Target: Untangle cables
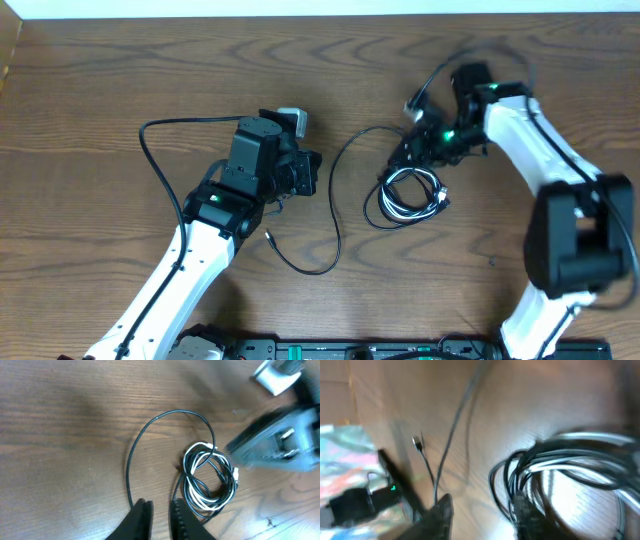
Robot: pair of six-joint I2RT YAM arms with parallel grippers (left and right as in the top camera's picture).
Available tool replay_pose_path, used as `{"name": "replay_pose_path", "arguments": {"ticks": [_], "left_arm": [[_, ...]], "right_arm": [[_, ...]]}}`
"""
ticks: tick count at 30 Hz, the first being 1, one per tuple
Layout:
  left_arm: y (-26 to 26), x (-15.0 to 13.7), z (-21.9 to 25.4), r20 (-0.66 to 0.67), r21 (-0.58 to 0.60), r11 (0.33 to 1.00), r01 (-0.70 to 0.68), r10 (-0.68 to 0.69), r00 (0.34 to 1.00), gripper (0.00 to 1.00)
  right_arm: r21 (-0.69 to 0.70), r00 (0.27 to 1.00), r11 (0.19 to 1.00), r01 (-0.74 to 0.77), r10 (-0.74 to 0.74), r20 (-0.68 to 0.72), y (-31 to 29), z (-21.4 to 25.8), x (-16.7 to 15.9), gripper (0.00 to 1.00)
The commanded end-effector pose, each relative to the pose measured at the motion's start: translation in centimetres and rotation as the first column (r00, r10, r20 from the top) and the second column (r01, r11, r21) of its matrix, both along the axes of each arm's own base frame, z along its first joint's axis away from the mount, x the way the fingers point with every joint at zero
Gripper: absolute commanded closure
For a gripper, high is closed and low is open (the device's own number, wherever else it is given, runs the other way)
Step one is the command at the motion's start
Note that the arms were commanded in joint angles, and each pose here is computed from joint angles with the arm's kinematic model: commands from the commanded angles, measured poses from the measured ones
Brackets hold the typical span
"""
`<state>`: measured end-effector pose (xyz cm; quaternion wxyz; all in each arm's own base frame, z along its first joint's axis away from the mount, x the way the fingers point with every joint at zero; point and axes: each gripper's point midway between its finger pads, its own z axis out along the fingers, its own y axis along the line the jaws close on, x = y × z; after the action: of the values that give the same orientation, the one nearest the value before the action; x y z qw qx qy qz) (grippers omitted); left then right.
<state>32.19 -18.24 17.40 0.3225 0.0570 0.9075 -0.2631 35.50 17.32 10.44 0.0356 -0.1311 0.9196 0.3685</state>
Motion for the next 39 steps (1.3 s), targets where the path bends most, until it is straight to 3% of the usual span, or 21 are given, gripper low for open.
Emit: {"name": "replay_pose_path", "arguments": {"ticks": [1,5,13,18,20,28,32,39], "left_arm": [[-0.5,-0.1,0.9,0.020,-0.024,1.000,0.010,-0.009,1.000,0.73],[-2.2,-0.1,0.5,0.024,-0.030,0.998,0.051,-0.050,0.998,0.66],[-9.3,0.0,-3.2,0.010,-0.112,0.963,0.243,-0.244,0.970,0.57],[-12.2,-0.4,-7.1,-0.068,-0.146,0.953,0.265,-0.277,0.958,0.57],[-13.1,-0.6,-8.2,-0.096,-0.162,0.952,0.258,-0.275,0.957,0.55],[-13.2,-0.3,-11.4,-0.186,-0.149,0.975,0.166,-0.192,0.963,0.31],[-12.4,0.7,-13.2,-0.224,-0.116,0.991,0.061,-0.086,0.971,0.29],[-12.9,1.9,-13.8,-0.200,-0.141,0.990,0.026,-0.054,0.978,0.31]], "right_arm": [[-0.221,0.975,0.953,0.209,-0.187,0.116,-4.1,2.1,2.6,0.58],[-0.358,0.933,0.862,0.358,-0.326,0.150,-7.7,1.6,3.5,0.53],[-0.359,0.914,0.841,0.406,-0.382,0.140,-10.1,1.5,3.8,0.49],[-0.369,0.919,0.842,0.394,-0.373,0.130,-10.5,1.3,3.5,0.47],[-0.371,0.919,0.841,0.393,-0.373,0.127,-10.5,1.3,3.4,0.47],[-0.373,0.920,0.842,0.390,-0.373,0.120,-10.5,1.3,3.2,0.47],[-0.373,0.921,0.842,0.389,-0.371,0.121,-10.4,1.3,3.2,0.46],[-0.369,0.919,0.842,0.393,-0.371,0.131,-10.4,1.3,3.5,0.45]]}}
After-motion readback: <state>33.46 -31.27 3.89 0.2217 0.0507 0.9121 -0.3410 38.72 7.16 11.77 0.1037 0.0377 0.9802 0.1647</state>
